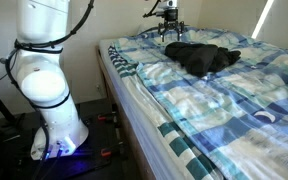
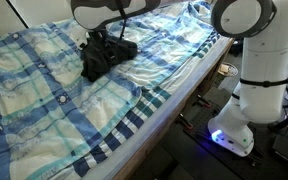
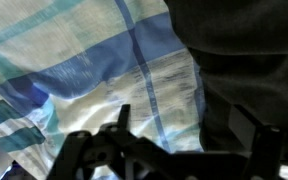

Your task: Fold the black dress in half

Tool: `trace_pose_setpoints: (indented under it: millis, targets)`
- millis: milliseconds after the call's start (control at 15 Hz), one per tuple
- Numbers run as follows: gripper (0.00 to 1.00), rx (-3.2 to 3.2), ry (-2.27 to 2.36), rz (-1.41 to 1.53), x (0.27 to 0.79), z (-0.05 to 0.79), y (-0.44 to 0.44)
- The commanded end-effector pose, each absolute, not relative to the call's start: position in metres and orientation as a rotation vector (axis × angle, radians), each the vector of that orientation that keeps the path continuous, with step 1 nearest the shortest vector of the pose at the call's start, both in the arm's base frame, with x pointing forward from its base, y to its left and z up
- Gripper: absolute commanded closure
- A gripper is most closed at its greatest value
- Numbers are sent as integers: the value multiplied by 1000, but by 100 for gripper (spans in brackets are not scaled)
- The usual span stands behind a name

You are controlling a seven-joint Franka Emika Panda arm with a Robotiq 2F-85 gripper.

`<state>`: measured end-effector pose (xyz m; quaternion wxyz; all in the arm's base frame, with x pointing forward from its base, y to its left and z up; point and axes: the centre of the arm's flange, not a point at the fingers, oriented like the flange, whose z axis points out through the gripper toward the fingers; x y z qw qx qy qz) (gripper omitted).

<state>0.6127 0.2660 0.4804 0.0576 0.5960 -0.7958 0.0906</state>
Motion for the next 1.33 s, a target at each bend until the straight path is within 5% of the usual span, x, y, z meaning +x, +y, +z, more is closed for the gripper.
trace_pose_setpoints:
  millis: [0,1267]
  targets:
    - [0,1859,-2384,349,620,473,273]
    - [0,1858,-2399,833,641,396,262]
